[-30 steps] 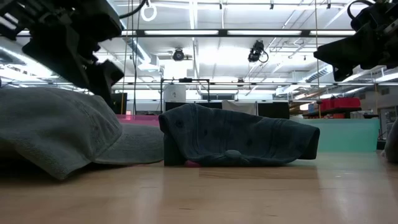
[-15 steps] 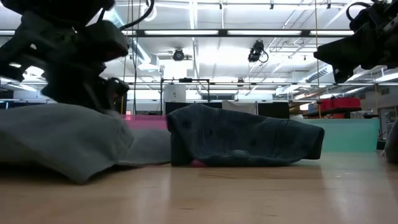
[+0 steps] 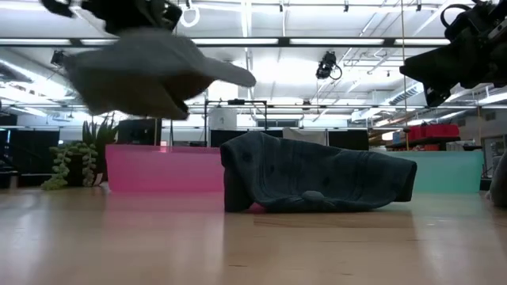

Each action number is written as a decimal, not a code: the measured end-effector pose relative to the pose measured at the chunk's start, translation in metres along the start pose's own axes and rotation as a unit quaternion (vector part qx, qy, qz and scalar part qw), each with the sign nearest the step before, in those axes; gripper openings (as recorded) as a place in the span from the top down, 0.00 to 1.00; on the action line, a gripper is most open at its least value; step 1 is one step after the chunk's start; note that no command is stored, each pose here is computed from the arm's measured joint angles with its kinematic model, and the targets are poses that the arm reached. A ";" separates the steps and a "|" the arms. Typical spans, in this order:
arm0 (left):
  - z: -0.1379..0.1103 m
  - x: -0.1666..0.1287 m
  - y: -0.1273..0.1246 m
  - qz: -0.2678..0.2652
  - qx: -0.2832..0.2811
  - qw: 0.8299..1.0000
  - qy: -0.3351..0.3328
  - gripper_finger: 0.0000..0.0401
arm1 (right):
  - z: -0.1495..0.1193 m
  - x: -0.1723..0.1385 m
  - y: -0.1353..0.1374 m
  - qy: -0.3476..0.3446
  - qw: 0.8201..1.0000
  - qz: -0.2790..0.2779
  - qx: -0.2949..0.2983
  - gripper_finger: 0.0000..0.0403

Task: Pick & Place hat
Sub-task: Put the left gray cap into the red bin, then put the gray cap into the red bin

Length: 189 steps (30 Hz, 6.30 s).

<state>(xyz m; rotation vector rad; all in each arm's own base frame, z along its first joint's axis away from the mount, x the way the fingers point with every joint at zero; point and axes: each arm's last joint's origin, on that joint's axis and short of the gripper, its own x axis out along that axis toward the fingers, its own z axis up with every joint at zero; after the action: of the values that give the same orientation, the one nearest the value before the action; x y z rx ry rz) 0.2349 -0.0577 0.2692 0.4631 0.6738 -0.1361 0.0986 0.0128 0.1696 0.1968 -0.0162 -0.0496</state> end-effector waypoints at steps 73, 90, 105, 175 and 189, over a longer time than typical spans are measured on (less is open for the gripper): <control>-0.041 0.017 0.159 0.049 -0.107 0.993 0.025 0.67 | 0.031 -0.005 0.001 -0.036 0.995 -0.080 -0.045 0.80; -0.023 -0.049 0.150 0.102 -0.107 0.988 -0.049 0.68 | 0.097 0.054 0.050 0.282 0.933 0.021 0.224 0.66; -0.024 -0.048 0.150 0.101 -0.109 0.988 -0.047 0.68 | 0.041 0.069 0.085 0.617 0.499 -0.303 0.528 0.66; 0.010 0.004 0.111 -0.135 -0.132 0.973 -0.133 0.68 | 0.081 0.128 0.127 0.507 0.824 -0.247 0.061 1.00; 0.052 0.085 0.078 -0.004 -0.083 0.972 -0.219 0.68 | 0.092 0.159 0.090 0.473 0.852 -0.224 0.004 1.00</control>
<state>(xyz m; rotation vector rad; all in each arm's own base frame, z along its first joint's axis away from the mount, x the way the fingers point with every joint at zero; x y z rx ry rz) 0.3516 -0.0096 0.2808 0.2545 0.2499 -0.1820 0.2599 0.0752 0.2798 0.2131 1.0255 -0.4163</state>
